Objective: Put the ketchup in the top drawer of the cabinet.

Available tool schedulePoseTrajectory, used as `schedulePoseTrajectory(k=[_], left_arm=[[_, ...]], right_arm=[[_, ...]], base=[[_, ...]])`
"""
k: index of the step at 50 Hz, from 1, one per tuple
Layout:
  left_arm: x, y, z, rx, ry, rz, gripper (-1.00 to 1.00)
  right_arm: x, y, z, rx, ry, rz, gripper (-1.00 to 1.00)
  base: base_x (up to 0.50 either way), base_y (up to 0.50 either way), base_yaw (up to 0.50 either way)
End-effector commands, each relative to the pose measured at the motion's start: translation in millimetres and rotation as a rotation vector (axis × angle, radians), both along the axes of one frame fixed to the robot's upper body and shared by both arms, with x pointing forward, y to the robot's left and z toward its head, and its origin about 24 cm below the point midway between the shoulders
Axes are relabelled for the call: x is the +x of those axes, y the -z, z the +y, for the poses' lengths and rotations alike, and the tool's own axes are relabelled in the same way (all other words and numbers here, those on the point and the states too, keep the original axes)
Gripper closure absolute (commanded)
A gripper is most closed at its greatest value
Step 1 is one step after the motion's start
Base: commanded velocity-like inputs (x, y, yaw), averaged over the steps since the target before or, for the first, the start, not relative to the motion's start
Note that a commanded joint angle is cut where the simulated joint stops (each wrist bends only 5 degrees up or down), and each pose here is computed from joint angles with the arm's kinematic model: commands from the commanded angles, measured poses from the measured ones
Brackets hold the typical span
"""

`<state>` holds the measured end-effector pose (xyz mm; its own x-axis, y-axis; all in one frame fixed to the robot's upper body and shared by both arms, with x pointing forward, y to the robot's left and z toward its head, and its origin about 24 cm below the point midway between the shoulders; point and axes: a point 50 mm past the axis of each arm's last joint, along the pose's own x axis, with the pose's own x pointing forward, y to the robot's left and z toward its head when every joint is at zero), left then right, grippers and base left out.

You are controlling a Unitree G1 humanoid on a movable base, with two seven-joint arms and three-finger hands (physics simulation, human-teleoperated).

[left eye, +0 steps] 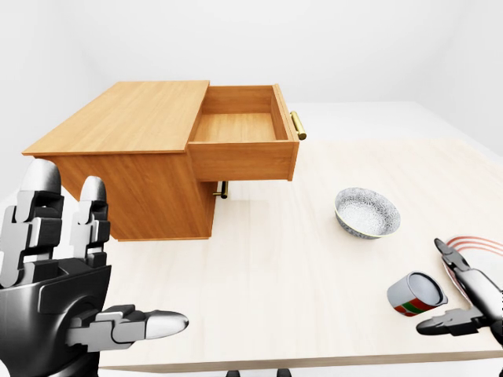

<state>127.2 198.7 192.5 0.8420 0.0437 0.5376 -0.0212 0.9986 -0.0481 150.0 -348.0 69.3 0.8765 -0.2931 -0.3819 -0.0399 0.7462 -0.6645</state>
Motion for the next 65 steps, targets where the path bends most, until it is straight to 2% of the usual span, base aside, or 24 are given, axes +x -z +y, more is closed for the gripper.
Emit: schedulePoseTrajectory(k=[1, 19, 43, 44, 45, 46, 65], left_arm=[[-0.1, 0, 0, 0.001, -0.002, -0.002, -1.00], [0.0, 0, 0, 0.003, -0.002, -0.005, -1.00], [-0.1, 0, 0, 0.002, -0.001, -0.001, -1.00], [-0.1, 0, 0, 0.002, -0.002, 0.000, -1.00], [-0.1, 0, 0, 0.002, -0.002, -0.001, -1.00], [0.0, 0, 0, 0.002, -0.002, -0.002, -1.00], [0.4, -1, -1, 0.010, -0.007, -0.013, -1.00]], right_arm=[[-1, 8, 0, 0.026, -0.001, 0.027, -1.00], [-4, 15, -3, 0.042, 0.010, 0.056, -1.00], [-6, 44, -9, 0.151, 0.022, 0.147, -0.99], [-6, 45, -8, 0.156, 0.022, 0.149, -0.65], [-6, 45, -8, 0.159, 0.021, 0.150, 0.23], [-6, 45, -8, 0.164, 0.021, 0.147, 1.00], [-7, 39, -1, 0.122, 0.005, 0.135, 1.00]], base=[[0.00, 0.00, 0.00], [0.00, 0.00, 0.00], [0.00, 0.00, 0.00], [0.00, 0.00, 0.00], [0.00, 0.00, 0.00], [0.00, 0.00, 0.00], [0.00, 0.00, 0.00]])
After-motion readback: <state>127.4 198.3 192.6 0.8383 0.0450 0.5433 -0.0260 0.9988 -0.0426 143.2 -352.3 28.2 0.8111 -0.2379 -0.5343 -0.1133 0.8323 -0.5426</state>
